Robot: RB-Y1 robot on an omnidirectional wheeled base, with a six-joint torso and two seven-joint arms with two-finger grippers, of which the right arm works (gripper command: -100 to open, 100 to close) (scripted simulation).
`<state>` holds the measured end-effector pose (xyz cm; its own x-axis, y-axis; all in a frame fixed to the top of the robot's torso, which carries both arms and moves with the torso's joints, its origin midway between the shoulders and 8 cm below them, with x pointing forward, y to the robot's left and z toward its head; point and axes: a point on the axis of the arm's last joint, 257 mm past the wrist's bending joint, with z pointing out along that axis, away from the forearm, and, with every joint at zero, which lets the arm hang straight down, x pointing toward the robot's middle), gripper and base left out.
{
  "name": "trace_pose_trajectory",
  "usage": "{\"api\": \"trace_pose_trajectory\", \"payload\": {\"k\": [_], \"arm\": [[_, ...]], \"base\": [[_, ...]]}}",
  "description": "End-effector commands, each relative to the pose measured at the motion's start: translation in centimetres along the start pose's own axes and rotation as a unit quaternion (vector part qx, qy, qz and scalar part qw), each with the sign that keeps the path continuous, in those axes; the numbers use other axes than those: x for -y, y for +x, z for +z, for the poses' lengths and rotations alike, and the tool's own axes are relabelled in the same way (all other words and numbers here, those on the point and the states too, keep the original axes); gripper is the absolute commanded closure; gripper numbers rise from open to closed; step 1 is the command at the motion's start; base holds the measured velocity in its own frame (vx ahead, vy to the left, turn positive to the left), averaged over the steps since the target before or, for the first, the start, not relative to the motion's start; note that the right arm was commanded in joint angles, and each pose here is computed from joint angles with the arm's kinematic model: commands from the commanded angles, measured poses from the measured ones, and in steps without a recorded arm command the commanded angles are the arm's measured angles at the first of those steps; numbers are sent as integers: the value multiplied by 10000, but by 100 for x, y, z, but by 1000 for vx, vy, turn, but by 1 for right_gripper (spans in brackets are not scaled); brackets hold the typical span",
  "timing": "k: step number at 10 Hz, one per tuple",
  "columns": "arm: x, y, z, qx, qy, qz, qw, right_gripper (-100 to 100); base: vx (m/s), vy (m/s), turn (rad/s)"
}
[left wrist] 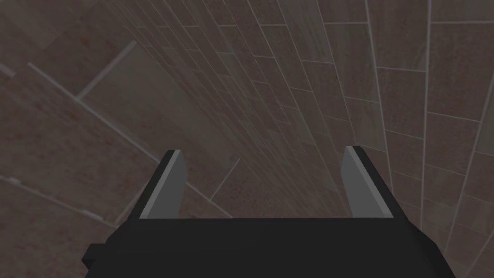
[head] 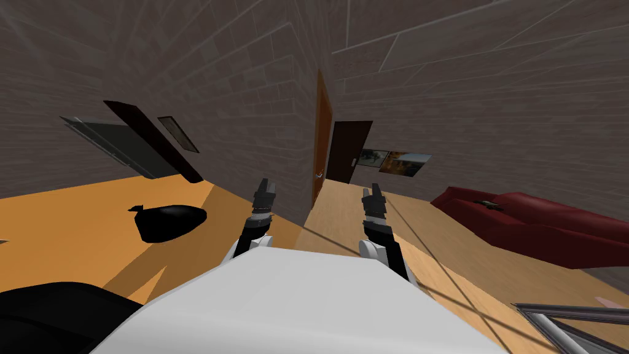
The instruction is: Push the door open
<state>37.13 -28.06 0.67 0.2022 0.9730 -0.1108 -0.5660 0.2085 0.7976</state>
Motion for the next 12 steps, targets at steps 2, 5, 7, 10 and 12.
{"api": "trace_pose_trajectory", "payload": {"k": [2, 5, 7, 10, 12], "arm": [[158, 100, -10, -119, 77, 60, 9999, -100], [336, 216, -27, -250, 168, 131, 9995, -100], [484, 315, -45, -359, 245, 191, 9989, -100], [657, 435, -73, -486, 339, 263, 9979, -100], [789, 531, -98, -588, 412, 318, 9969, -100]], "base": [[68, -120, 86], [87, -150, 77], [75, -131, 85], [87, -141, 81], [91, -128, 90]]}}
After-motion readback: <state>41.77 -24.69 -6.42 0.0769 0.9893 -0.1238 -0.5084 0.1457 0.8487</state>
